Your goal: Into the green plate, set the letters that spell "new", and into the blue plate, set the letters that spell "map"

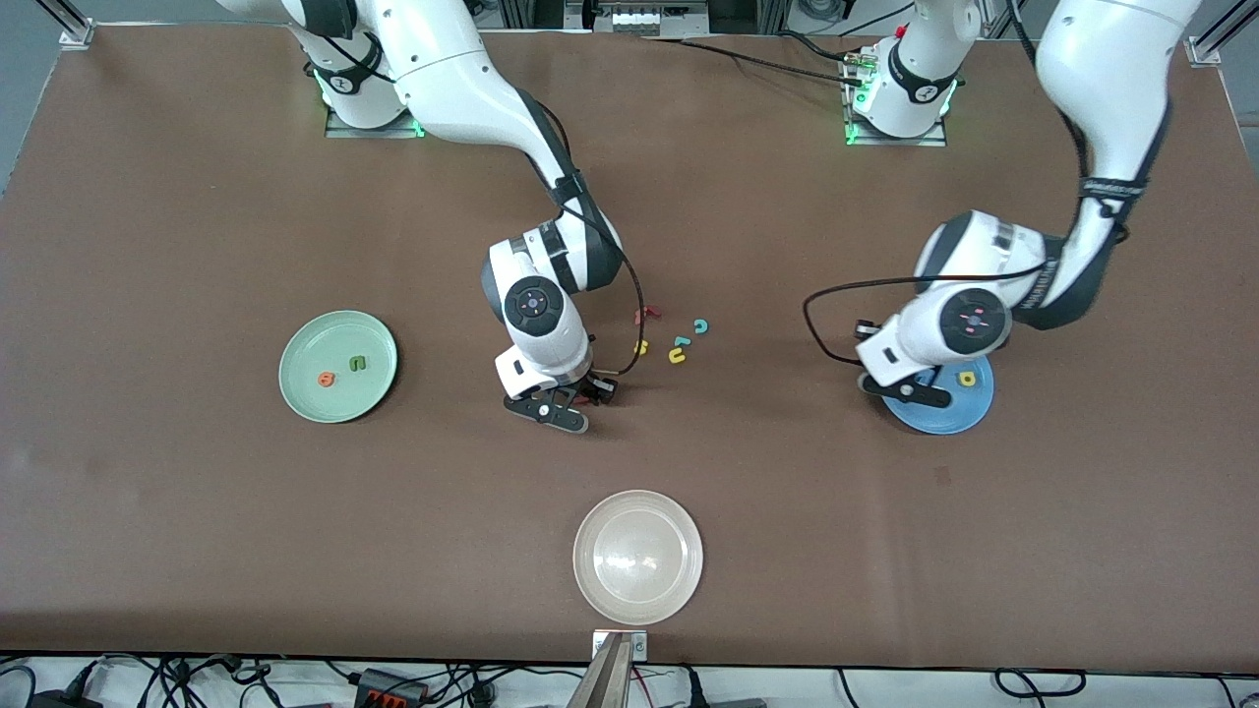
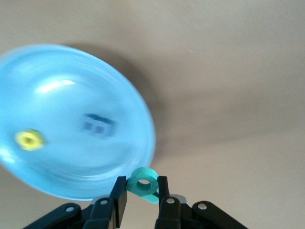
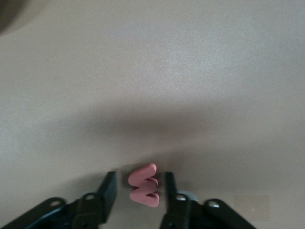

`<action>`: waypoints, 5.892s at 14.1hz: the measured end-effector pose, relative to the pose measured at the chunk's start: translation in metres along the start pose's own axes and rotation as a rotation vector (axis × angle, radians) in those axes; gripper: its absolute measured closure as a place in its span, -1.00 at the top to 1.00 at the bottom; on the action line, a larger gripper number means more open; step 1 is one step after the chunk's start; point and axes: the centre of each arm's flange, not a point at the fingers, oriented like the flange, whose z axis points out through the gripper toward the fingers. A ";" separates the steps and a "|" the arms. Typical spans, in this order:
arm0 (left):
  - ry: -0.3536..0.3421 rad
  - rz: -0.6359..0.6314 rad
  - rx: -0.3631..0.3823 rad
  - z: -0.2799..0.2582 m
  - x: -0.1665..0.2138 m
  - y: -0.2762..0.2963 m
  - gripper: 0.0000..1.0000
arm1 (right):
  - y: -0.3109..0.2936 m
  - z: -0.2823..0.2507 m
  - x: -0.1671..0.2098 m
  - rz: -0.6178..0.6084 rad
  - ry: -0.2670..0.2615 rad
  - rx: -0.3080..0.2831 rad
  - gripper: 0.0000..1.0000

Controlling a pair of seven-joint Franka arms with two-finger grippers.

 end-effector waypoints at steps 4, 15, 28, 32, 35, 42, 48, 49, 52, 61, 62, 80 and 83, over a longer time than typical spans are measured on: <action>-0.004 0.080 -0.048 0.011 0.000 -0.073 -0.36 | -0.001 0.003 -0.002 -0.006 0.001 -0.005 -0.18; -0.028 0.117 -0.034 -0.091 0.006 -0.061 1.00 | 0.092 -0.044 0.096 -0.132 -0.096 -0.112 -0.46; 0.158 -0.036 -0.034 -0.291 -0.087 -0.071 1.00 | 0.391 -0.082 0.143 -0.295 -0.374 -0.167 -0.46; 0.293 -0.140 -0.052 -0.300 -0.117 -0.075 1.00 | 0.392 -0.058 0.123 -0.310 -0.366 -0.191 -0.46; 0.356 -0.165 -0.047 -0.283 -0.133 -0.074 1.00 | 0.392 -0.050 0.120 -0.316 -0.353 -0.205 -0.46; 0.330 -0.154 -0.049 -0.265 -0.132 -0.064 1.00 | 0.383 -0.058 0.126 -0.326 -0.318 -0.196 0.43; 0.292 -0.151 -0.053 -0.269 -0.139 -0.062 1.00 | 0.379 -0.083 0.139 -0.327 -0.269 -0.178 1.00; 0.294 -0.151 -0.053 -0.269 -0.139 -0.062 1.00 | 0.378 -0.086 0.142 -0.328 -0.260 -0.178 1.00; 0.305 -0.156 -0.052 -0.275 -0.139 -0.062 1.00 | 0.372 -0.102 0.154 -0.323 -0.221 -0.167 1.00; 0.311 -0.158 -0.052 -0.279 -0.138 -0.059 1.00 | 0.324 -0.242 0.159 -0.229 -0.107 -0.122 1.00; 0.311 -0.158 -0.052 -0.279 -0.138 -0.059 1.00 | 0.333 -0.274 0.165 -0.217 -0.110 -0.101 1.00; 0.297 -0.159 -0.054 -0.278 -0.139 -0.058 1.00 | 0.459 -0.468 0.166 -0.180 0.021 -0.071 1.00; 0.297 -0.160 -0.054 -0.278 -0.139 -0.057 1.00 | 0.454 -0.469 0.159 -0.191 0.015 -0.074 1.00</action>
